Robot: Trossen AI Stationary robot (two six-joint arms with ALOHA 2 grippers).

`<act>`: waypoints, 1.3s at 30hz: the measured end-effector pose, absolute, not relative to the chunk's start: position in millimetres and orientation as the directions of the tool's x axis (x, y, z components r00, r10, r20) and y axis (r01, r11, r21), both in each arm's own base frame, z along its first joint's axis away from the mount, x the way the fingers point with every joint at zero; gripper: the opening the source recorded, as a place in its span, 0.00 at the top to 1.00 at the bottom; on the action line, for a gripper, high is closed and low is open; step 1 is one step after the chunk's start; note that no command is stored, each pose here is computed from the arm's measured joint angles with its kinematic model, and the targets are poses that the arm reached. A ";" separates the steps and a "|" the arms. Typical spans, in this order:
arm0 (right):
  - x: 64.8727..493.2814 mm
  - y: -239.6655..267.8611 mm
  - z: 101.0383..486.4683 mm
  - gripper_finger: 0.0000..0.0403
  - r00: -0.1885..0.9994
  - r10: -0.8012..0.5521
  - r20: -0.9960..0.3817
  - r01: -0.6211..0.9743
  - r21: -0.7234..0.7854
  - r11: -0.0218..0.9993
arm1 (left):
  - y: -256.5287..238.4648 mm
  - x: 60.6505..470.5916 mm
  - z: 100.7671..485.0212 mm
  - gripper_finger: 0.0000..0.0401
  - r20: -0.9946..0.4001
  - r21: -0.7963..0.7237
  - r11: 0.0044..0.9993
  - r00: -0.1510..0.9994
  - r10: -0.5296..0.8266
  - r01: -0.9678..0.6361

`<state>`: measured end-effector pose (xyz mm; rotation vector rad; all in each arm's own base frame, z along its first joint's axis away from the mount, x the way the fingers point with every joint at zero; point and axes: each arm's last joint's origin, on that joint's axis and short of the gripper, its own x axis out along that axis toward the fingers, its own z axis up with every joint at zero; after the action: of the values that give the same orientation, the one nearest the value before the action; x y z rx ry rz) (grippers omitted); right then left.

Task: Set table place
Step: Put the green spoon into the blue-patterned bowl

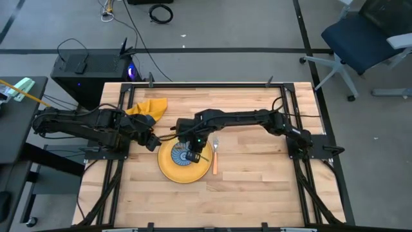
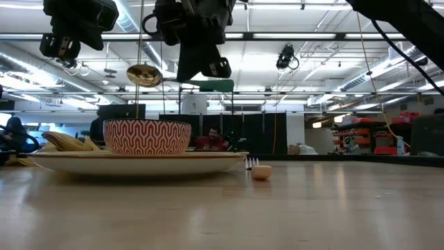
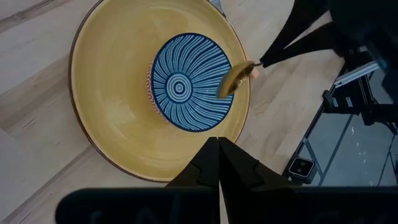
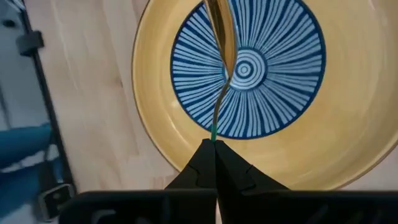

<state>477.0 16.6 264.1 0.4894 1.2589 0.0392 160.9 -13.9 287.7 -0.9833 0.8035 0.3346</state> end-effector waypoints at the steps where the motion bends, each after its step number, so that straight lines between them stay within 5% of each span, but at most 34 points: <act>1: 477.0 14.2 264.2 1.00 0.320 0.303 -0.898 0.254 0.390 0.885 | -13.8 160.9 287.8 0.98 -0.734 -0.608 0.534 0.673 -0.095 -0.588; 39: 479.9 -13.5 204.8 1.00 0.205 0.599 -0.774 0.478 0.613 0.629 | -13.9 162.7 289.5 0.98 -0.716 -0.624 0.532 0.692 -0.096 -0.572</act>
<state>479.9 -13.5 204.8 0.9735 1.4299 0.1068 162.7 -13.9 289.5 -0.9879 0.7800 0.3206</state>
